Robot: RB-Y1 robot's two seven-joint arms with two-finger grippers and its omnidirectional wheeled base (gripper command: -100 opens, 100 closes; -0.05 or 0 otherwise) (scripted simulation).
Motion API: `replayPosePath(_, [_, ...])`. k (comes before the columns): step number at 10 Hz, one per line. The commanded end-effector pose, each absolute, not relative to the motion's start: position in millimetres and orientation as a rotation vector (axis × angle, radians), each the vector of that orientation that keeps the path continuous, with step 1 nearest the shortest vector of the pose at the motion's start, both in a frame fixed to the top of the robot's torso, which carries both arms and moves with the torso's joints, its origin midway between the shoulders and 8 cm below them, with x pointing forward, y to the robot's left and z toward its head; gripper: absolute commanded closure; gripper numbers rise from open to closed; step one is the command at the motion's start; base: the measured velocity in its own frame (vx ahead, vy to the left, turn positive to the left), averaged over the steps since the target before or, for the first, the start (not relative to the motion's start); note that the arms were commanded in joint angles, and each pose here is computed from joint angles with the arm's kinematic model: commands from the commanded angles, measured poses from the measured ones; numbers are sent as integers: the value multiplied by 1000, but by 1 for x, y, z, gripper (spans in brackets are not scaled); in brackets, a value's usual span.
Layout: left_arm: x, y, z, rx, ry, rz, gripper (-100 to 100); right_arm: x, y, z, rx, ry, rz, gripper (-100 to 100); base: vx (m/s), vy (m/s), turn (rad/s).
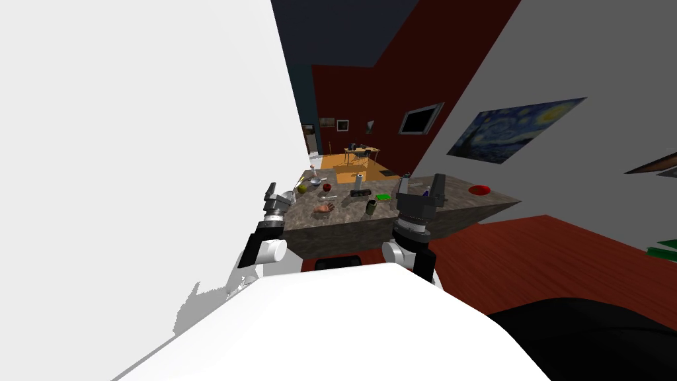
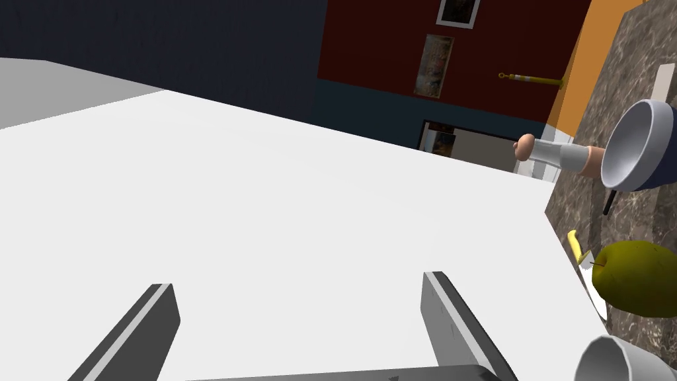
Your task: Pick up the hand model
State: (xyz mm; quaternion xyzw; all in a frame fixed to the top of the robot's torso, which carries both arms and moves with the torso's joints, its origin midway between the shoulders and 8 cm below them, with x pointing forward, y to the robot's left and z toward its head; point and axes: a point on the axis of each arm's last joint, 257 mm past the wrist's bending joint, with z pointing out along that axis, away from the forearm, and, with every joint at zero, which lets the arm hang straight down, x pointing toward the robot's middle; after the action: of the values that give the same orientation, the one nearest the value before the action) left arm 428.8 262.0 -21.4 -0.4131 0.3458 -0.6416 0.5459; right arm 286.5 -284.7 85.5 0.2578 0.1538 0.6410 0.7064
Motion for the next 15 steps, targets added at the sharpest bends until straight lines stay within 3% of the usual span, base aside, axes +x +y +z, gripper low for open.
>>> replayPosePath(1, [429,262,-21,-980,820,-1521,-100,287,-285,85,573,342,1424,0,1,-6,-18])
replayPosePath(15, [469,244,-62,-1223,953,-1560,-100,287,-285,85,573,342,1424,0,1,-7,-18])
